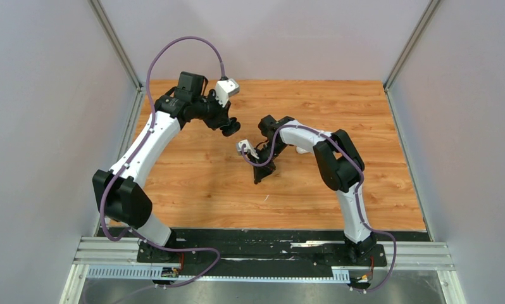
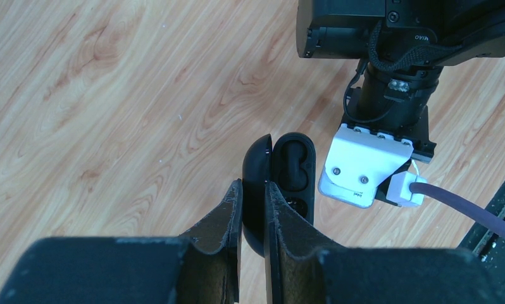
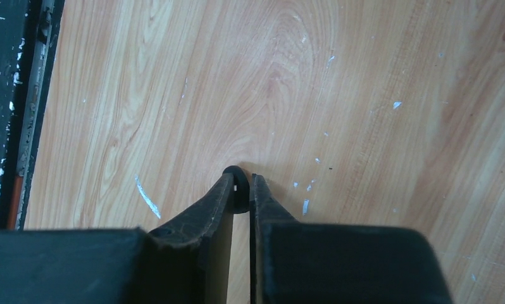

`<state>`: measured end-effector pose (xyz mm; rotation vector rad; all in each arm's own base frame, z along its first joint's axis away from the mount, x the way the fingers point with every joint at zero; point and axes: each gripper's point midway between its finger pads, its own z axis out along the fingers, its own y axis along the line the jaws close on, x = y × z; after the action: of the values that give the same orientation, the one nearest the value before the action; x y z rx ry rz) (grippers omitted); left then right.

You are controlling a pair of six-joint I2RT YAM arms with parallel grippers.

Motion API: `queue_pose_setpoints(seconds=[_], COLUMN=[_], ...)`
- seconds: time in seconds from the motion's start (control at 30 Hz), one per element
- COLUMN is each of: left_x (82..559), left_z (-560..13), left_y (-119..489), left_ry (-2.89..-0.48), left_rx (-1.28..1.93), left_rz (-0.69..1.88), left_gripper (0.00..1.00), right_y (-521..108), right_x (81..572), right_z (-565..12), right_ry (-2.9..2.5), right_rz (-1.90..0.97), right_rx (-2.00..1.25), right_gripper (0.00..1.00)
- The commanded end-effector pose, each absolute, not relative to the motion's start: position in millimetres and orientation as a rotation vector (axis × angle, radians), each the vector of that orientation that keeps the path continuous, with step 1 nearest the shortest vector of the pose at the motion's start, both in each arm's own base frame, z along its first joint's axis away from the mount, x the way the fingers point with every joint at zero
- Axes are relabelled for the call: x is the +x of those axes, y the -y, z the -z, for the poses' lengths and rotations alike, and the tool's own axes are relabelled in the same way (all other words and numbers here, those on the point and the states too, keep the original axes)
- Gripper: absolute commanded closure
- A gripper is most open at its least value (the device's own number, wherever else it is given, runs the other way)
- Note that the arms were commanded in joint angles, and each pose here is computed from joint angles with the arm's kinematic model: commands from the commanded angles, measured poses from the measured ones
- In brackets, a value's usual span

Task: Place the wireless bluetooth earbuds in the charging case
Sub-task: Pick up the left earbud from the center of the board, then insert the left earbud into the left side groove of the charging case.

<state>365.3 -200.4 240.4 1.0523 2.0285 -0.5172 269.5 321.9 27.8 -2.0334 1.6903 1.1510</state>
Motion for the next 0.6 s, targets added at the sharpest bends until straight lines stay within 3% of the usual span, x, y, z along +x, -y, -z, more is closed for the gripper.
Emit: queue_pose_setpoints(seconds=[0.0,0.13,0.33,0.57], left_x=[368,368,377,403], left_z=[-250,-249,-241,-232], left_y=[204,204,208,228], left_ry=[-1.992,-1.991,-1.982,-1.947], left_rx=[1.033,1.039,1.077,1.12], left_rz=[0.54,0.539,0.541,0.583], left_gripper=[1.0,1.0,1.0,1.0], right_y=[-326,-327,-315,-292], right_x=[272,274,292,311], right_z=[-43,-58,-120,-224], right_ry=[-1.633,-1.622,-1.579,-1.365], right_rz=[-1.126,-1.12,-1.085,-0.85], right_rx=[-2.042,-2.018,-1.869,-1.762], right_gripper=[0.92,1.0,1.0,1.0])
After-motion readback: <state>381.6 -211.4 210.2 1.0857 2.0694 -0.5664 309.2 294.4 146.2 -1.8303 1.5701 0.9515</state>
